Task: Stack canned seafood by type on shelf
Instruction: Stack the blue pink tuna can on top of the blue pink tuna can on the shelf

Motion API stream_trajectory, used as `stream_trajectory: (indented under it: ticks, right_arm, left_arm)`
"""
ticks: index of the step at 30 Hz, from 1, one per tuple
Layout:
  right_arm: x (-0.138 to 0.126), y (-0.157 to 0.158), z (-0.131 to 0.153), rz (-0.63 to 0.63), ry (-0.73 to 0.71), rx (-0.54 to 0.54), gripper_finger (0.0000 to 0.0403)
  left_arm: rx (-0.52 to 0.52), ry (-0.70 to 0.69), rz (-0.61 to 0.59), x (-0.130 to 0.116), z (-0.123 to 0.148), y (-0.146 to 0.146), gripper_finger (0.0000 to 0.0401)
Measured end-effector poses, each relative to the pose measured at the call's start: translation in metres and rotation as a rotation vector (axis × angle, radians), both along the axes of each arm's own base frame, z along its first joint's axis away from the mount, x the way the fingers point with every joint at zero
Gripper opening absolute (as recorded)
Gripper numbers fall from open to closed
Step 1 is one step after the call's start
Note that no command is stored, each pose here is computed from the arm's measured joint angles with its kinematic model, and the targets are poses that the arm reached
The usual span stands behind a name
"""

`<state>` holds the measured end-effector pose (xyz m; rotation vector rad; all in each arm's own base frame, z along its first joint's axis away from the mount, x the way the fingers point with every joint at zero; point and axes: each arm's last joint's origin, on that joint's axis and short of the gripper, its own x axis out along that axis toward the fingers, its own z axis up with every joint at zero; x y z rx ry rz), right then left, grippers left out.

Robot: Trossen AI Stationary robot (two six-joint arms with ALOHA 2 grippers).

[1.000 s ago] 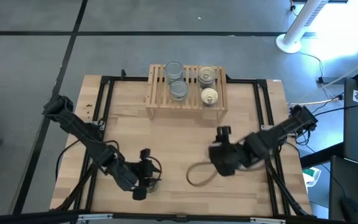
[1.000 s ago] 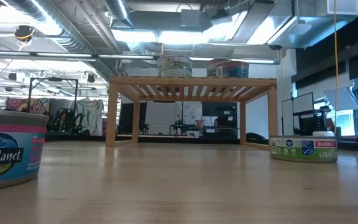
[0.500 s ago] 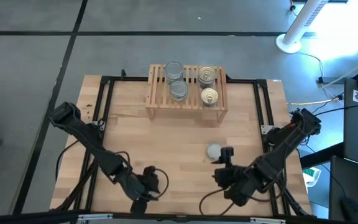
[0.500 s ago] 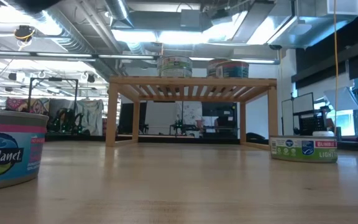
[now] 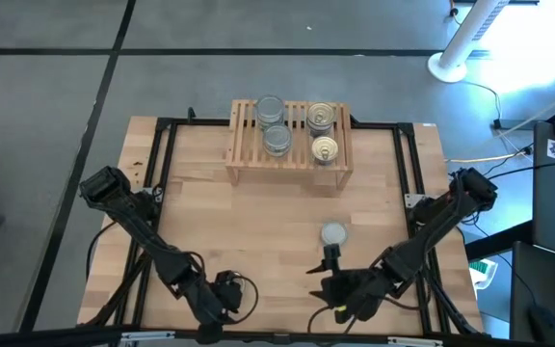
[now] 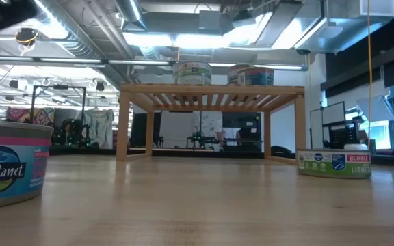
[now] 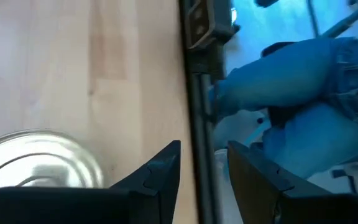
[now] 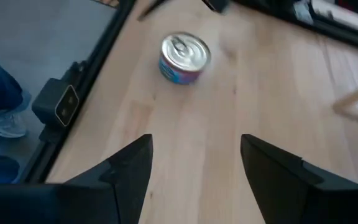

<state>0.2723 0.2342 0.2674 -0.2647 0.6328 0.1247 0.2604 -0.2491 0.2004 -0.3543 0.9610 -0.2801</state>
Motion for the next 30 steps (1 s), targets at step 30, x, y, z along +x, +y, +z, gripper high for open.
stream_trajectory:
  ticks: [30]
  right_arm:
    - [0.077,0.002,-0.097,0.251,-0.126,-0.104,0.0243]
  left_arm:
    - [0.057,0.124,0.182,0.000,-0.008,0.017,0.0128]
